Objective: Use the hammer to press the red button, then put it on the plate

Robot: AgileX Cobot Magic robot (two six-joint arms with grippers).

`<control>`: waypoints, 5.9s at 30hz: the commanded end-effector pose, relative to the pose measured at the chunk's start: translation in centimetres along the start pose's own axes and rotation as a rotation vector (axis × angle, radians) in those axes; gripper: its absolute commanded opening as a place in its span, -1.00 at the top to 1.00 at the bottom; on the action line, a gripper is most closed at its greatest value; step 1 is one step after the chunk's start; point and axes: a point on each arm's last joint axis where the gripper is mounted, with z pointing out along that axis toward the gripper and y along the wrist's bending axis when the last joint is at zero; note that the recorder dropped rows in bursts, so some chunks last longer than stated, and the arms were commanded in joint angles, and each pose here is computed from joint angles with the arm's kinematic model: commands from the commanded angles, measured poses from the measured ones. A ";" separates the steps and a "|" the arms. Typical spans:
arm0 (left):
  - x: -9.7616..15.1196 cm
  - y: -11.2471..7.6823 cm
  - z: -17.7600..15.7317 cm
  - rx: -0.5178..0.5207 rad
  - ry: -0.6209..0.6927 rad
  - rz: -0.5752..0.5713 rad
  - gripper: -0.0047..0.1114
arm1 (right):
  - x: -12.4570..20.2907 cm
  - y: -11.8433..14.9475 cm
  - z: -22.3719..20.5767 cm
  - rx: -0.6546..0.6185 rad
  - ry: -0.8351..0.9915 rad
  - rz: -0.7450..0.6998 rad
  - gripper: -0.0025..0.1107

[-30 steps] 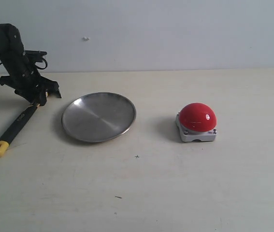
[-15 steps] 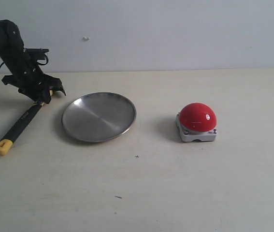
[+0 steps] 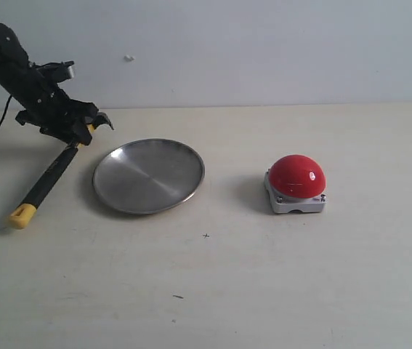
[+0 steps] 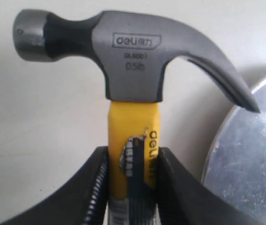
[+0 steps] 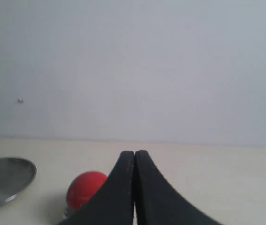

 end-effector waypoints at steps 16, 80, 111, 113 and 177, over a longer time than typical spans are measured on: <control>-1.4 -0.1 -3.4 0.124 -0.164 0.006 0.92 | -5.0 0.8 1.5 -0.156 -0.228 0.552 0.86; -3.6 -10.0 -5.5 0.340 -0.311 0.167 0.92 | 7.7 21.4 32.6 -0.566 0.787 0.871 -0.05; -2.9 -13.6 -4.5 0.377 -0.237 0.236 0.92 | 10.1 24.4 37.1 -0.496 0.721 0.792 -0.05; -2.9 -13.9 -4.4 0.379 -0.236 0.241 0.92 | 10.1 24.4 37.1 -0.490 0.723 0.791 -0.05; -2.5 -18.1 -6.8 0.368 -0.235 0.343 0.92 | 11.8 25.1 38.5 -0.479 0.726 0.864 0.93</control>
